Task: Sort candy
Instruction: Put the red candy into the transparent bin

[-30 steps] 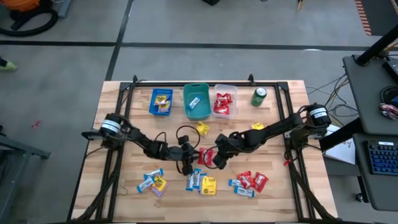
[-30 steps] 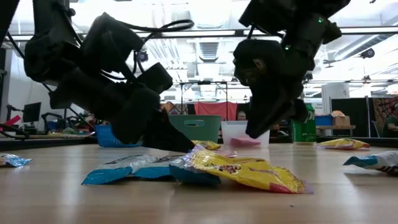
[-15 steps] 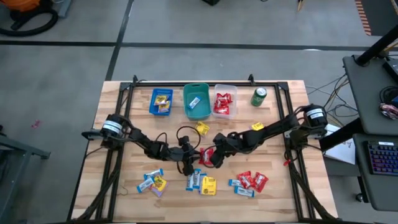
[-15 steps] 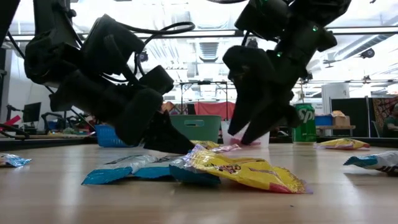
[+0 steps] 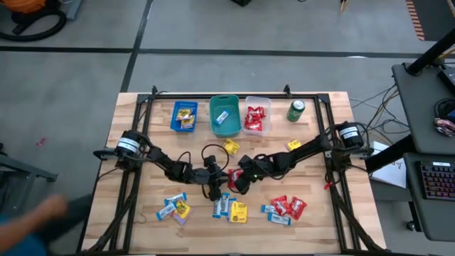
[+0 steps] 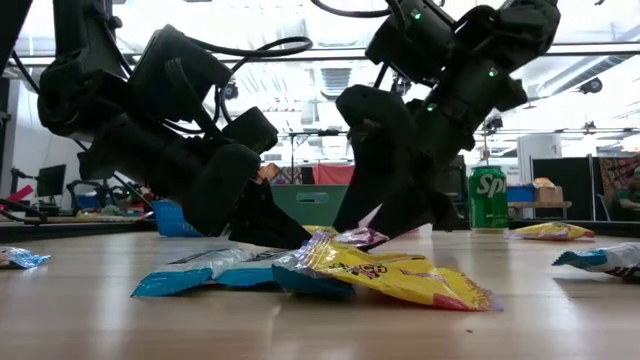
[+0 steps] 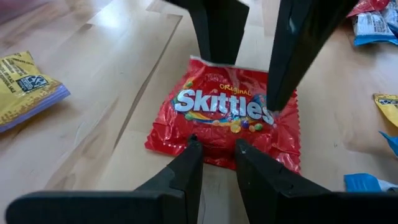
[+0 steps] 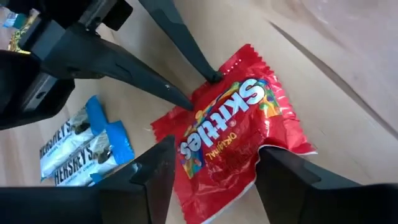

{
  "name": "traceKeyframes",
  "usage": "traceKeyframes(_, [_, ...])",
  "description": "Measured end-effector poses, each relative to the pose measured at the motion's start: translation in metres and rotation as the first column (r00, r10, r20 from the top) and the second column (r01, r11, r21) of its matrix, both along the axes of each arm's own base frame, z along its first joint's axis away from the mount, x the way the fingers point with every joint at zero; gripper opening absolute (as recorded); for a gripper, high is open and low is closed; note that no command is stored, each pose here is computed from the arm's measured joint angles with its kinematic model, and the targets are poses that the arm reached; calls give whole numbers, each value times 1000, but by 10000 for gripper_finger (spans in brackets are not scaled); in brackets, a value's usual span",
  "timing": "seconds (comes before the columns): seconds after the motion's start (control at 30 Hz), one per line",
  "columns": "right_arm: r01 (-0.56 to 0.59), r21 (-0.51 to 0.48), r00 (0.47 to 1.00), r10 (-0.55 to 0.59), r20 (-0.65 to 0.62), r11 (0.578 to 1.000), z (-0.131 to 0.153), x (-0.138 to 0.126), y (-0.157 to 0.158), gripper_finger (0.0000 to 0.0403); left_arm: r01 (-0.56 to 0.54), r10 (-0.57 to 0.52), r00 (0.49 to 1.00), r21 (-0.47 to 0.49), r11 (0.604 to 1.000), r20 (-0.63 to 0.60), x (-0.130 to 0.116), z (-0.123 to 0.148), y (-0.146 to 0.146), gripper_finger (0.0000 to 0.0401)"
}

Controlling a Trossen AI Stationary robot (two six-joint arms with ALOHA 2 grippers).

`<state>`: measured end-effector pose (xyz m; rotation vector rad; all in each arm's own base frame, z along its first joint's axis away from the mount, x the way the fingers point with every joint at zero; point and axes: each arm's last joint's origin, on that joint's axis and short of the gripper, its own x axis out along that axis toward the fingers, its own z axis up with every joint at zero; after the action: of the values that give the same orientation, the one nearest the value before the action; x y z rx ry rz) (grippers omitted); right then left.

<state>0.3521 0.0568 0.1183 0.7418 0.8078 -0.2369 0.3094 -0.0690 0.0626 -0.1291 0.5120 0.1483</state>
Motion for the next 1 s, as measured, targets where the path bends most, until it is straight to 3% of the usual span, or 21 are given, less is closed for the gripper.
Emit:
traceKeyframes(0.17, [2,-1,1000,-2,-5,1000,-2,1,-2,142,-1,1,1000,-3,1000,3,0,0,0,77])
traceKeyframes(0.43, [-20,-22,1000,19,-7,1000,-3,1,-4,21,-1,1,1000,-5,1000,9,0,1,0,77])
traceKeyframes(0.7, [-29,-40,1000,29,10,999,6,0,-9,15,25,-24,999,28,999,-23,-6,14,1,77])
traceKeyframes(0.87, [-36,-71,999,39,38,997,28,-5,-18,14,15,-10,998,77,997,-69,-19,28,5,77])
traceKeyframes(1.0, [-27,-109,997,34,67,994,53,-13,-32,13,4,-1,1000,83,997,-27,-31,49,9,77])
